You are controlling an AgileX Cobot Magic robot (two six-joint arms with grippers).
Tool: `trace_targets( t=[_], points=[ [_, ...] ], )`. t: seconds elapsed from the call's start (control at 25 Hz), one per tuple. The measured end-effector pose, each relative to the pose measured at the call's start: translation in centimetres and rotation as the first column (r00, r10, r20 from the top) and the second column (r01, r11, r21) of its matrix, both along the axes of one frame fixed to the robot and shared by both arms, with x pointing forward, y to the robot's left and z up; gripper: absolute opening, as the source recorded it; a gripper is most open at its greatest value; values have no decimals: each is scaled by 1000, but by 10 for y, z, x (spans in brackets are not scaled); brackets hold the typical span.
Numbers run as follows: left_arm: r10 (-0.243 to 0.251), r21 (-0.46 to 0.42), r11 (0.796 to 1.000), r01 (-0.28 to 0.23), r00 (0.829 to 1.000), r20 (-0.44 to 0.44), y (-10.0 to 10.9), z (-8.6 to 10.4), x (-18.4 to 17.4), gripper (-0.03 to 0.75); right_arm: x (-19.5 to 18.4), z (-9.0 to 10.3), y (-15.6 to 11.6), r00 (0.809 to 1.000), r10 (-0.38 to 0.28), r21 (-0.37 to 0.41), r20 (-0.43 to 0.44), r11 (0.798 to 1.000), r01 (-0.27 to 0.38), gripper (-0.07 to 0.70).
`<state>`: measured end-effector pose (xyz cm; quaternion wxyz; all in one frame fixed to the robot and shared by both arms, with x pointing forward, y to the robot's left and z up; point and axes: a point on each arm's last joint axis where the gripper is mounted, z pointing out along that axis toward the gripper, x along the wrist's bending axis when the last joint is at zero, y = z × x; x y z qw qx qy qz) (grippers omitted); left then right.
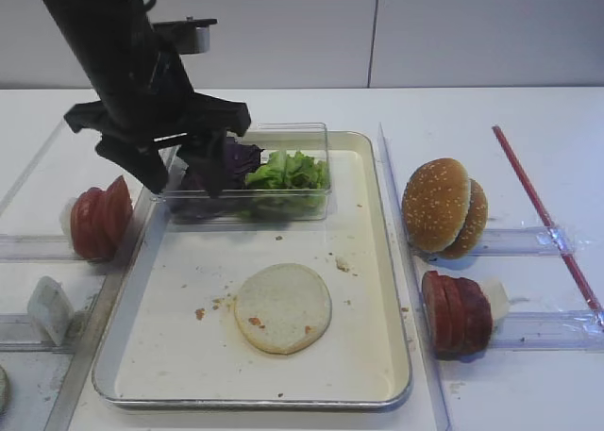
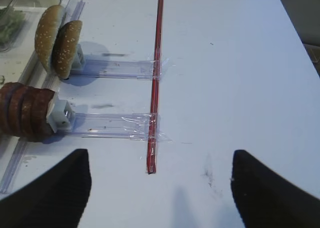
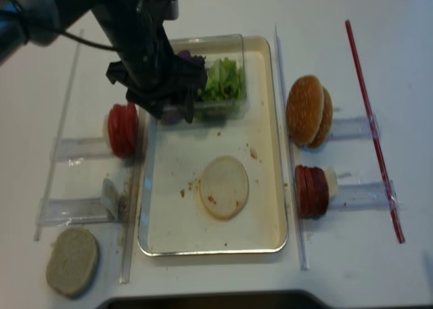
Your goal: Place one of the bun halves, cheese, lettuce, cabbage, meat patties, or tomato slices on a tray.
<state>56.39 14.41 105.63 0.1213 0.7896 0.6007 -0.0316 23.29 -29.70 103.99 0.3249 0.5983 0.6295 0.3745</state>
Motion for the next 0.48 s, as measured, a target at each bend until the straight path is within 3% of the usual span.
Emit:
trace_targets(
  t=[0.24,0.48],
  points=[
    [24,113,993,-37,993,119,20,26,-7,433,0,0,0,1000,0,0,0,1000,0,585],
    [127,117,982,-148,977,169,63,45,-16,433,0,0,0,1000,0,0,0,1000,0,585]
  ],
)
